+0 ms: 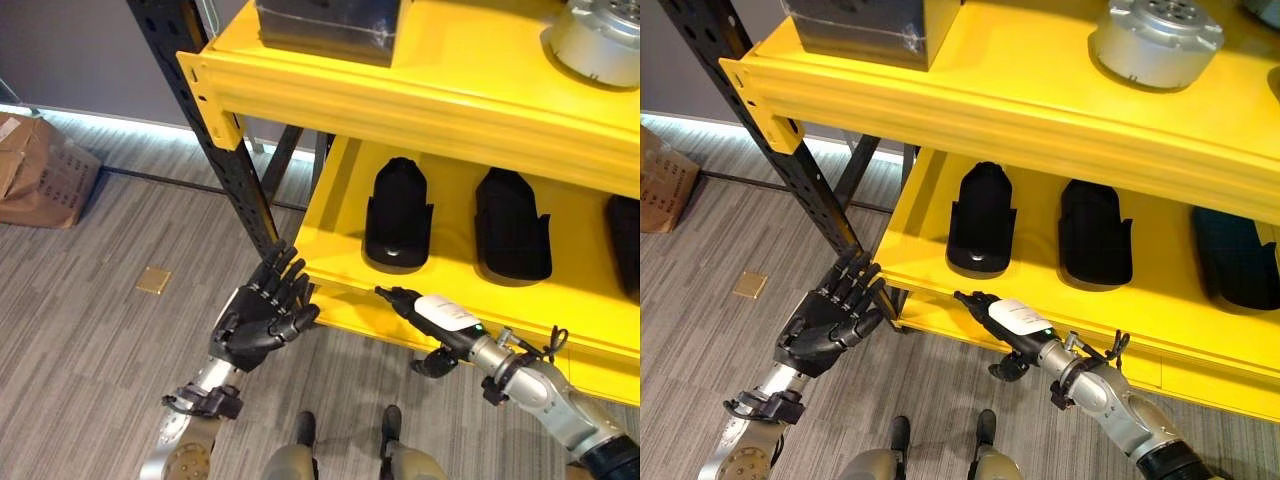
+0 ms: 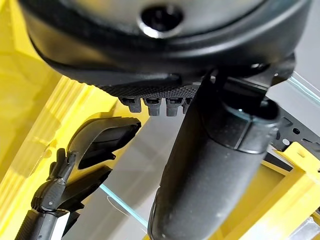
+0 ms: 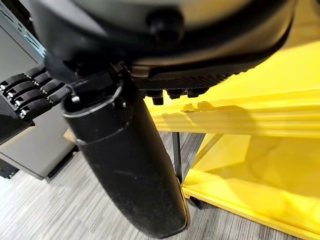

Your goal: Move parts from the plastic box to the shelf.

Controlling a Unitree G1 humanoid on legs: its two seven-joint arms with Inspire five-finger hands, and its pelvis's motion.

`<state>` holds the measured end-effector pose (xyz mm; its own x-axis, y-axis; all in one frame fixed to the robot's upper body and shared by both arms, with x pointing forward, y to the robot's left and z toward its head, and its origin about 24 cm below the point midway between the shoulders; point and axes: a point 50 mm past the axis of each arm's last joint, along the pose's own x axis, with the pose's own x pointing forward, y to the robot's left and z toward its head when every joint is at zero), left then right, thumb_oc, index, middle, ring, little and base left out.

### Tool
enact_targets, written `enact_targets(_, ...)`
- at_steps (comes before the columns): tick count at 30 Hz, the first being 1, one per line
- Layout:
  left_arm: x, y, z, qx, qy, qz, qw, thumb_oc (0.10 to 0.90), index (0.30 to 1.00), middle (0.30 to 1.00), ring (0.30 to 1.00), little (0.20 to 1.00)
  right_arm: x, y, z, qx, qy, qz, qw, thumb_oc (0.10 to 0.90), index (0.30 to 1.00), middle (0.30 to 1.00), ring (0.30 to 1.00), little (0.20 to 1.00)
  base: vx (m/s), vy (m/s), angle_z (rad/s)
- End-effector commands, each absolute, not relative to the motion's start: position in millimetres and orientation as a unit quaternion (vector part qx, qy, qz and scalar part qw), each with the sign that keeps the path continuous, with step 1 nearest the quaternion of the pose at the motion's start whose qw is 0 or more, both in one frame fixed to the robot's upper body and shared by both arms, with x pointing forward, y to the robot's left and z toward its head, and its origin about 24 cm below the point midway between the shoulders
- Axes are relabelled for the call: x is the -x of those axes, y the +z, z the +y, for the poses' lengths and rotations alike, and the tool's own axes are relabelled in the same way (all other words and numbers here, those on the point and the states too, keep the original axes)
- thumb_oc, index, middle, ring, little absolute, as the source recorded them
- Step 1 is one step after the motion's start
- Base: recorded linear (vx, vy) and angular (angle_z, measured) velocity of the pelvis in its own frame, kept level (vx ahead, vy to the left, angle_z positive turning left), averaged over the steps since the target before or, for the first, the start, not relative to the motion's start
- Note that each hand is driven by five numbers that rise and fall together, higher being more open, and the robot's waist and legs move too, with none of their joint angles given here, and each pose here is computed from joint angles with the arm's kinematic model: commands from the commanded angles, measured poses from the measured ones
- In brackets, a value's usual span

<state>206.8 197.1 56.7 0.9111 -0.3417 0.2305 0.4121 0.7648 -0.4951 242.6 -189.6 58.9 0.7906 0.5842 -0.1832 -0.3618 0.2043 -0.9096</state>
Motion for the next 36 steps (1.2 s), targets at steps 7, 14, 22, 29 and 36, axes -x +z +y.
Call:
enact_targets(7, -212, 97, 189, 0.254, -0.279, -0.162, 0.912, 0.9, 1.0, 1.0, 1.0, 1.0, -261, 98, -169, 0.59, 0.282, -0.229, 0.721, 0.9, 1.0, 1.0, 1.0, 1.0, 0.0, 0.0, 0.0)
enact_targets(14, -212, 97, 188, 0.253, -0.283, -0.159, 0.912, 0.9, 1.0, 1.0, 1.0, 1.0, -273, 104, -171, 0.611, 0.254, -0.232, 0.713, 0.9, 1.0, 1.0, 1.0, 1.0, 0.01, 0.001, 0.02)
enact_targets(22, -212, 95, 190, 0.253, -0.289, -0.153, 0.91, 0.9, 1.0, 1.0, 1.0, 1.0, -284, 104, -179, 0.629, 0.231, -0.209, 0.712, 0.9, 1.0, 1.0, 1.0, 1.0, 0.01, -0.001, 0.06)
enact_targets(29, -211, 93, 190, 0.252, -0.293, -0.154, 0.909, 0.9, 1.0, 1.0, 1.0, 1.0, -288, 99, -180, 0.635, 0.242, -0.181, 0.711, 0.9, 1.0, 1.0, 1.0, 1.0, 0.0, 0.0, 0.0)
enact_targets(36, -214, 94, 190, 0.247, -0.299, -0.155, 0.909, 0.9, 1.0, 1.0, 1.0, 1.0, -296, 84, -188, 0.645, 0.239, -0.133, 0.713, 0.9, 1.0, 1.0, 1.0, 1.0, 0.0, 0.0, 0.0)
